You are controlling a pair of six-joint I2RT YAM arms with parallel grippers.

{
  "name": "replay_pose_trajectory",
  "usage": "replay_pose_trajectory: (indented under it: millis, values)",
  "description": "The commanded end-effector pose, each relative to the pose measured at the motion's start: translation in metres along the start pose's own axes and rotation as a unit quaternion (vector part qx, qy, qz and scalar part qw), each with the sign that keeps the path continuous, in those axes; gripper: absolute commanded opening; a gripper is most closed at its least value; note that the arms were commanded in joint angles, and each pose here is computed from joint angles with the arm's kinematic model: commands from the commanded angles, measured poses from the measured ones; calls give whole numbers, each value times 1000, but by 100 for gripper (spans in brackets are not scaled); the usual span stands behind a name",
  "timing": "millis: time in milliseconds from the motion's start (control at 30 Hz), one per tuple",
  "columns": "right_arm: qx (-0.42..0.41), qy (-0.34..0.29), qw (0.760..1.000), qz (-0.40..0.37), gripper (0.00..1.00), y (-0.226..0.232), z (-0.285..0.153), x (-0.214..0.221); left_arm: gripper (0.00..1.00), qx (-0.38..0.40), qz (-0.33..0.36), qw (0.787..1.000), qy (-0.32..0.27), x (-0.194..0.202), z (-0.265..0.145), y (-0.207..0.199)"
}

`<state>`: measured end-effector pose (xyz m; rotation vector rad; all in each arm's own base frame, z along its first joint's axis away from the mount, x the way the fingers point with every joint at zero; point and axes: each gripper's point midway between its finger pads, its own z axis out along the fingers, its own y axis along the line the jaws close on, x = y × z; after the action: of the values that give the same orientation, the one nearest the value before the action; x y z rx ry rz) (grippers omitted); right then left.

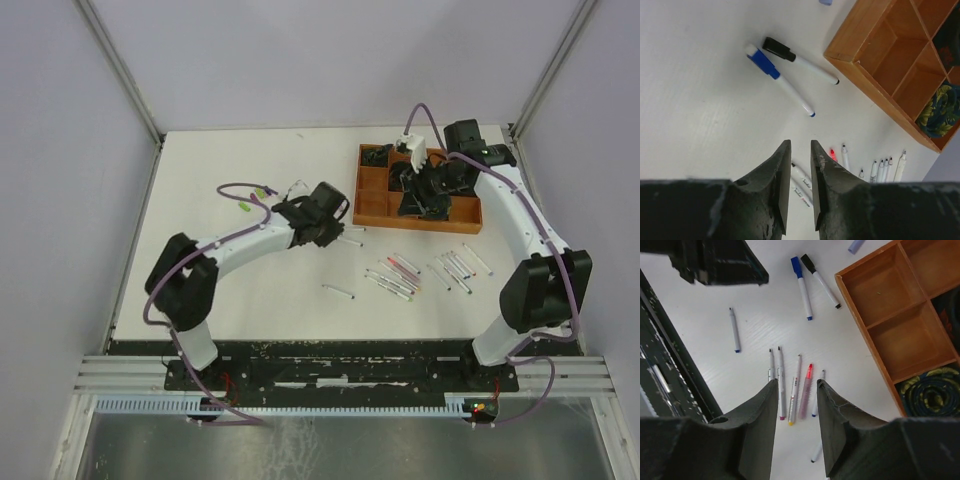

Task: Open the pen caps
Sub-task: Pick up the pen from the center of the board.

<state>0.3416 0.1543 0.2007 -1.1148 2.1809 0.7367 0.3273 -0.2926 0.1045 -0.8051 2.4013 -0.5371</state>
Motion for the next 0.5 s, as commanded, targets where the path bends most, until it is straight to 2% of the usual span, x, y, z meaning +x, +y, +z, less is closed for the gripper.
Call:
replay_pose_trajectory:
  millis: [0, 200, 467]
  values:
    - [13, -50, 993, 103, 44, 6, -20, -18, 29, -108, -40, 993, 1, 19, 11, 10]
    - [13, -91, 990, 107, 45, 16, -24, -9, 33, -136, -52, 989, -1, 32, 46, 1]
    - [-15, -85, 989, 122, 44, 14, -22, 6, 37, -167, -58, 984, -20, 30, 71, -7]
